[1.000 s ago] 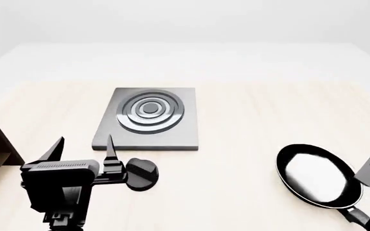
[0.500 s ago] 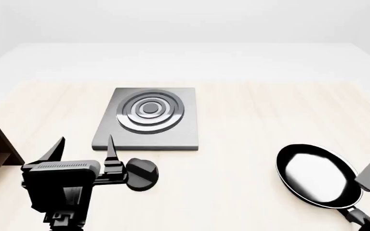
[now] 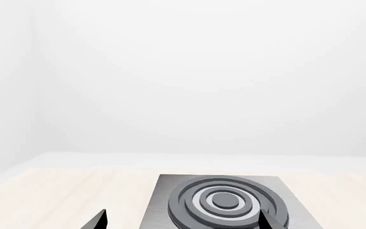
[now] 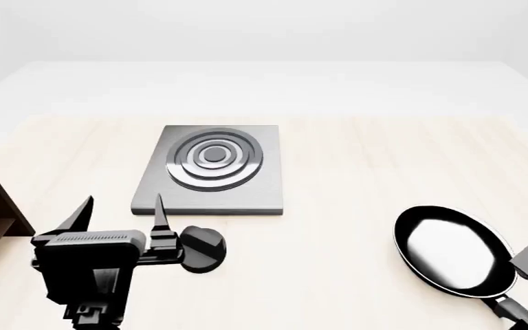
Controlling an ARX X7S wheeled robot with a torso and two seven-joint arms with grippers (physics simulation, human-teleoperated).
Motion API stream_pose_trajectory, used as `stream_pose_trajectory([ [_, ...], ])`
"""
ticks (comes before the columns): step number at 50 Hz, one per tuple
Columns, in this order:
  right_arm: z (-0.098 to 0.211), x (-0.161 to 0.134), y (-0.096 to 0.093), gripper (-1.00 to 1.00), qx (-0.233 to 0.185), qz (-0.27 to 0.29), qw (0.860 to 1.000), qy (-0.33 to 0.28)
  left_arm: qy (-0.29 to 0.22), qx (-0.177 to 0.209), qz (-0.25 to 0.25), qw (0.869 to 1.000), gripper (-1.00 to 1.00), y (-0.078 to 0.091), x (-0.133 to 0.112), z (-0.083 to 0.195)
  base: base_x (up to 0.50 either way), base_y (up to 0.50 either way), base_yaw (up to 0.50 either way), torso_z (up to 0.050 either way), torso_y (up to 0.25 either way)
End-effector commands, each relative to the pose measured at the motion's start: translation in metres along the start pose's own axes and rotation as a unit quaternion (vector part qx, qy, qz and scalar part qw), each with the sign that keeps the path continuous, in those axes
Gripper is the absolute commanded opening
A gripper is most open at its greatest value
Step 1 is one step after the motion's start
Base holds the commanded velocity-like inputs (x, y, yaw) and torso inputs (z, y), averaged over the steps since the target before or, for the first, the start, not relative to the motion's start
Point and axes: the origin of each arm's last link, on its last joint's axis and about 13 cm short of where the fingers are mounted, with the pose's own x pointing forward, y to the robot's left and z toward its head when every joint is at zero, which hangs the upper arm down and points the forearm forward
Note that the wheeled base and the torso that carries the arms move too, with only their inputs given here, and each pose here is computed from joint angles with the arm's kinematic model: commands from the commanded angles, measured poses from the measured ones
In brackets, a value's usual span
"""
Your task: Turn on the stove and put the frying pan on it.
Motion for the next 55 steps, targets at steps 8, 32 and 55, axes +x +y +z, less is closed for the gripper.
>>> stream_pose_trajectory([
  [8,0.005,0.029,0.003,1.00,0.029,-0.001,0.999,-0.018,-0.001,0.004,0.001,1.000,1.00,0.000,0.000,0.000,0.00,0.00,0.00,0.000,0.000],
  [32,-0.001,0.040,0.010,1.00,0.029,0.010,0.999,-0.017,0.000,0.006,0.001,1.000,1.00,0.000,-0.001,-0.001,0.00,0.00,0.00,0.000,0.000],
  [55,-0.024,0.057,0.021,1.00,0.022,0.021,0.999,0.039,0.001,0.008,-0.001,1.000,1.00,-0.001,0.000,0.000,0.00,0.00,0.00,0.000,0.000],
])
